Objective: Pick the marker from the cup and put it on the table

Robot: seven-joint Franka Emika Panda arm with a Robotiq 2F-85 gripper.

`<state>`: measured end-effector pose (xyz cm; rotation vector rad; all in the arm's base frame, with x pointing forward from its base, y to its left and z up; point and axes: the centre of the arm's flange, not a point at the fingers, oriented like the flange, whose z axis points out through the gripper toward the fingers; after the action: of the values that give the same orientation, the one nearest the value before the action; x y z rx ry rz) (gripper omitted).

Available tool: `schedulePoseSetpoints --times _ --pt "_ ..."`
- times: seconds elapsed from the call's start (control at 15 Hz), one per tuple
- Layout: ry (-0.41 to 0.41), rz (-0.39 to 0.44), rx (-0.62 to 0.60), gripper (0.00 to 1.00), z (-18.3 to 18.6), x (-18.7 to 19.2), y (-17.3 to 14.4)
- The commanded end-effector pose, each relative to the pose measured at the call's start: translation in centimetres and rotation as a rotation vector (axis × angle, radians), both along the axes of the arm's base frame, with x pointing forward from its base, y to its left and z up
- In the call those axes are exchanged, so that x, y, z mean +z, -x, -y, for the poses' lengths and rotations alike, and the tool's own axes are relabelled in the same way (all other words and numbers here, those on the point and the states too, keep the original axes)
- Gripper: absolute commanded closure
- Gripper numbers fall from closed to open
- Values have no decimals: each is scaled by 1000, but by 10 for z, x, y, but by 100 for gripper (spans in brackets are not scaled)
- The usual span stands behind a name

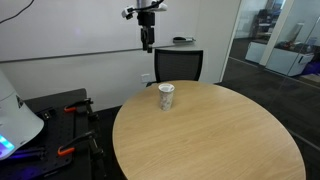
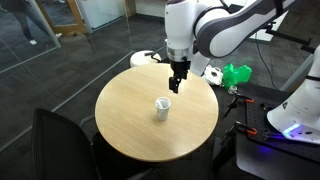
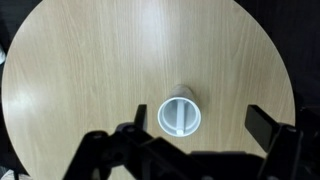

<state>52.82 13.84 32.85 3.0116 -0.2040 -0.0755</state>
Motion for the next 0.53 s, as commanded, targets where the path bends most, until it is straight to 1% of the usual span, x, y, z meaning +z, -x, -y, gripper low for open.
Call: schedulePoseSetpoints --times 0.0,0.47 --pt "-19 -11 -16 0 -3 -21 -13" --pt "-59 -15 -53 0 5 -67 -28"
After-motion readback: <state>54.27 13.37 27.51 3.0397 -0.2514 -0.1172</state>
